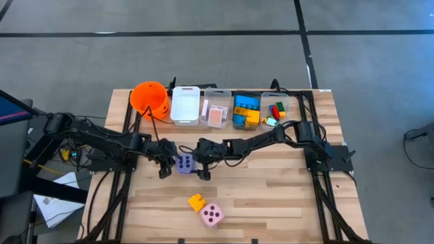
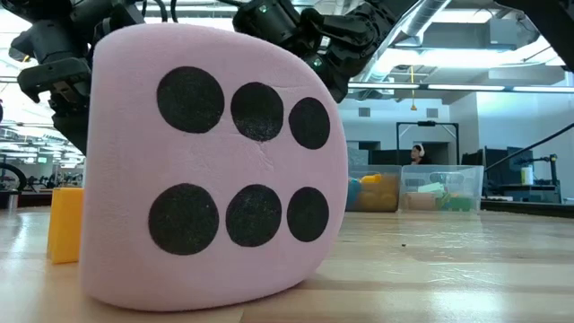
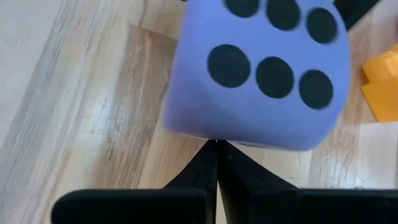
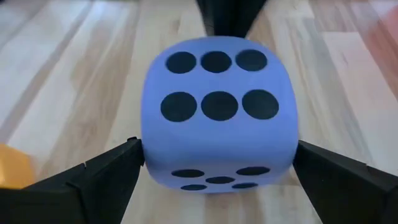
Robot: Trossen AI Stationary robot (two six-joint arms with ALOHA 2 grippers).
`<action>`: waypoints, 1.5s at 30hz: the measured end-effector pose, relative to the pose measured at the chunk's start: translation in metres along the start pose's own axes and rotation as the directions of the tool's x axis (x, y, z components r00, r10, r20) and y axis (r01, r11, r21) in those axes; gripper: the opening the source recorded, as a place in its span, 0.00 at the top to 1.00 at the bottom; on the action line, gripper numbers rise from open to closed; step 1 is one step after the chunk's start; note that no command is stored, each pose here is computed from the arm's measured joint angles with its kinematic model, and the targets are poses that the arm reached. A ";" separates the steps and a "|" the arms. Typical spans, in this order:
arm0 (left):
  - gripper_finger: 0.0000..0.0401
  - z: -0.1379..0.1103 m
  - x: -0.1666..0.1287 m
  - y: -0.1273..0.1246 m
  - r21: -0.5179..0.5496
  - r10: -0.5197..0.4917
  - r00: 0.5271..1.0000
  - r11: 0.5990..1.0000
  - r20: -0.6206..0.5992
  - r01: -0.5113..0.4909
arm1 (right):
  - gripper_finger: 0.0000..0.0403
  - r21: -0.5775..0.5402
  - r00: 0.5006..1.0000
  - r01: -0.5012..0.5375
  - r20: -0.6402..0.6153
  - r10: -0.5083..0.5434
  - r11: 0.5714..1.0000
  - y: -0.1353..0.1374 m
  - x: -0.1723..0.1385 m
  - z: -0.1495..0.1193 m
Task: Pick & Place Toys
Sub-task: Put the purple die into the white bin
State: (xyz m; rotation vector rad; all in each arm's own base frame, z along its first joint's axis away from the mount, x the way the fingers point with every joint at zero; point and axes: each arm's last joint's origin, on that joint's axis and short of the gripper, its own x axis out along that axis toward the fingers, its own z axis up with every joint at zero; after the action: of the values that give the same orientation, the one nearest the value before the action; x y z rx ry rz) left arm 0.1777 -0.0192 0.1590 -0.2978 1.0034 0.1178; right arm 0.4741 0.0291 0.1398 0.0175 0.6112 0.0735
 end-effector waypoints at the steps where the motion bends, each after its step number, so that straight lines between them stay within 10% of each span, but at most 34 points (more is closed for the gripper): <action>1: 1.00 0.000 0.000 0.000 0.000 0.006 1.000 1.000 0.002 -0.006 | 0.01 -0.001 1.000 -0.003 0.002 0.003 1.000 0.000 0.000 0.000; 33: 1.00 0.005 0.000 -0.001 -0.002 0.017 0.998 1.000 0.061 -0.017 | 0.01 0.079 0.998 -0.001 0.058 -0.004 0.997 -0.003 -0.001 0.006; 45: 1.00 0.010 -0.029 0.000 -0.015 0.009 0.971 1.000 0.239 -0.006 | 0.20 0.084 1.000 0.006 0.030 -0.008 0.996 -0.006 -0.002 0.005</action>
State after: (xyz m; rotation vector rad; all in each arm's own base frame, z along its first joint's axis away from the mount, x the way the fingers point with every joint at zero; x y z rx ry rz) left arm 0.1699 -0.0154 0.1886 -0.2856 0.7647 0.1636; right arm 0.4759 0.0225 0.1446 0.0974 0.5840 0.0408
